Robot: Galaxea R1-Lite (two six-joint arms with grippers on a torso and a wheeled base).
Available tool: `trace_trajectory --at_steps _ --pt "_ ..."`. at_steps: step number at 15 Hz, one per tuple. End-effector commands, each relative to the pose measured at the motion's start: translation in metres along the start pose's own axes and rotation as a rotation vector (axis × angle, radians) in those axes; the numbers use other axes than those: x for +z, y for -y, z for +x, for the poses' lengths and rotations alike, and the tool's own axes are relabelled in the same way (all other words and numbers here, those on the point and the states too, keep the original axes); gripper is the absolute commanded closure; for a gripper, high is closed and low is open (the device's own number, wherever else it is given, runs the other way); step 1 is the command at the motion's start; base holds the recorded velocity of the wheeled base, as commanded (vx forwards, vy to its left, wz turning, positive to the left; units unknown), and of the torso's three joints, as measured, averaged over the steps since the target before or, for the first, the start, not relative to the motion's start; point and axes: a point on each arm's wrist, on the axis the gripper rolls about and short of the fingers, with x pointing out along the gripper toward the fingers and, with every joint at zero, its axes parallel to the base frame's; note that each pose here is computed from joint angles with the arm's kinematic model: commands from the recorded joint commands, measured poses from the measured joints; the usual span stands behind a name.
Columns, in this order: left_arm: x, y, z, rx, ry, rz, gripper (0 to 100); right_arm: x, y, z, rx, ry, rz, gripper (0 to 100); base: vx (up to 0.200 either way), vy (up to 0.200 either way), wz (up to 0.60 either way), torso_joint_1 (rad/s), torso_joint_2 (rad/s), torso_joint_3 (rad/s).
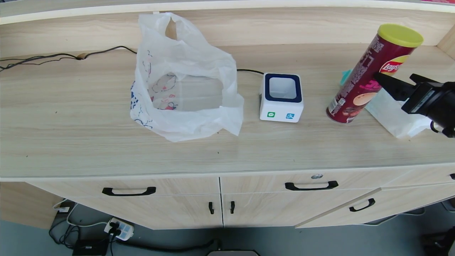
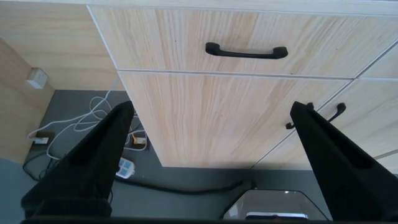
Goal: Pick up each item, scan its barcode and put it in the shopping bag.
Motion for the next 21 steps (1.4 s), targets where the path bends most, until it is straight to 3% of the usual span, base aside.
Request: trace_trajectory --at_steps 1,21 --pt "0.0 0.0 0.0 0.0 -0.002 -0.001 0 -0.01 0.007 0.012 -0.02 -0.028 -0.004 0 0.0 0.0 0.0 0.0 0.0 0.0" --pt "0.0 0.0 0.0 0.0 -0.001 0.005 0 -0.025 -0.005 0.034 0.033 -0.051 -0.044 0 0.0 0.0 0.0 0.0 0.0 0.0"
